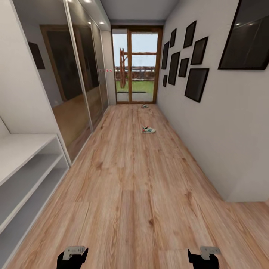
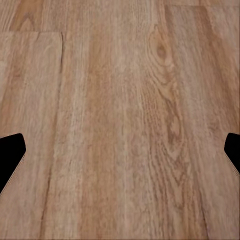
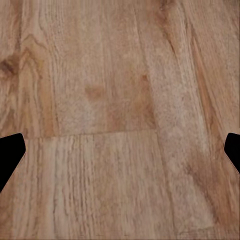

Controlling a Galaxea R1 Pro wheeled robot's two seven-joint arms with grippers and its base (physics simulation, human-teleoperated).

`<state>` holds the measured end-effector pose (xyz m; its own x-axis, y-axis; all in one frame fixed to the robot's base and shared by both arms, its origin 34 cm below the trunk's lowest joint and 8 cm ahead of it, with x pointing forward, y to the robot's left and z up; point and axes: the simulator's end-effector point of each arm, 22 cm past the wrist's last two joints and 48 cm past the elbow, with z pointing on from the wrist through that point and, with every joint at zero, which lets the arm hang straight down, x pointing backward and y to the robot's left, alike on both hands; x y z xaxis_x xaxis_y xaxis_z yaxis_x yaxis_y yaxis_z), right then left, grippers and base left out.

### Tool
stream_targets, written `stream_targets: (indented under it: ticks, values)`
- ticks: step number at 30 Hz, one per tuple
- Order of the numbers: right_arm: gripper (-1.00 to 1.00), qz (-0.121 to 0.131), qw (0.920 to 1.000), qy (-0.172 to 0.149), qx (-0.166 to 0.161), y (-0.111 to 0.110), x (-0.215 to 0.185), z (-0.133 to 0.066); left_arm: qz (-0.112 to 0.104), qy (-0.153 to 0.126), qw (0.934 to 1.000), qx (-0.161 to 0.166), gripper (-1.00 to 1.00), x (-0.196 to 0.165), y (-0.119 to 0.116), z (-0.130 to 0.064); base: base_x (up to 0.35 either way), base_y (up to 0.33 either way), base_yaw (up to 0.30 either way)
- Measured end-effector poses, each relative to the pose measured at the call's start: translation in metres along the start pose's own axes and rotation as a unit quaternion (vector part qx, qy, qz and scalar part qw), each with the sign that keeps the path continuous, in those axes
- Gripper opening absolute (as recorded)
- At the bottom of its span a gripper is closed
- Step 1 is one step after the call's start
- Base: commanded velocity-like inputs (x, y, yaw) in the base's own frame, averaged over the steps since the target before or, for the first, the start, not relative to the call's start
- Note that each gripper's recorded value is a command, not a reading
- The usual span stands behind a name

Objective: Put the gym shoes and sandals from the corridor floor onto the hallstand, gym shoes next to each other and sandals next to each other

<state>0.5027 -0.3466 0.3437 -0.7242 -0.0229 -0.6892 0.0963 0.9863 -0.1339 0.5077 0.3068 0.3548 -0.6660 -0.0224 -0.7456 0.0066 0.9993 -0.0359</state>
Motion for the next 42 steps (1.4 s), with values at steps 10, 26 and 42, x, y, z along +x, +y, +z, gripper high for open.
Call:
stream_targets:
  ticks: [10, 26, 42]
  values:
    - [1.00, 0.000, 1.0000, 0.000, 0.000, 0.0002, 0.0001, 0.0000, 0.000, 0.000, 1.0000, 0.000, 1.00, 0.0000, -0.0001, 0.0000, 0.339, 0.000, 0.000]
    - [1.00, 0.000, 1.0000, 0.001, 0.000, 0.0001, 0.0008, -0.0003, 0.000, 0.000, 1.0000, 0.000, 1.00, 0.0000, 0.0000, 0.0000, 0.339, 0.000, 0.000]
    - [1.00, 0.000, 1.0000, 0.001, 0.000, 0.0002, 0.0011, -0.0004, 0.000, 0.000, 1.0000, 0.000, 1.00, 0.0000, 0.0000, 0.0000, 0.339, 0.000, 0.000]
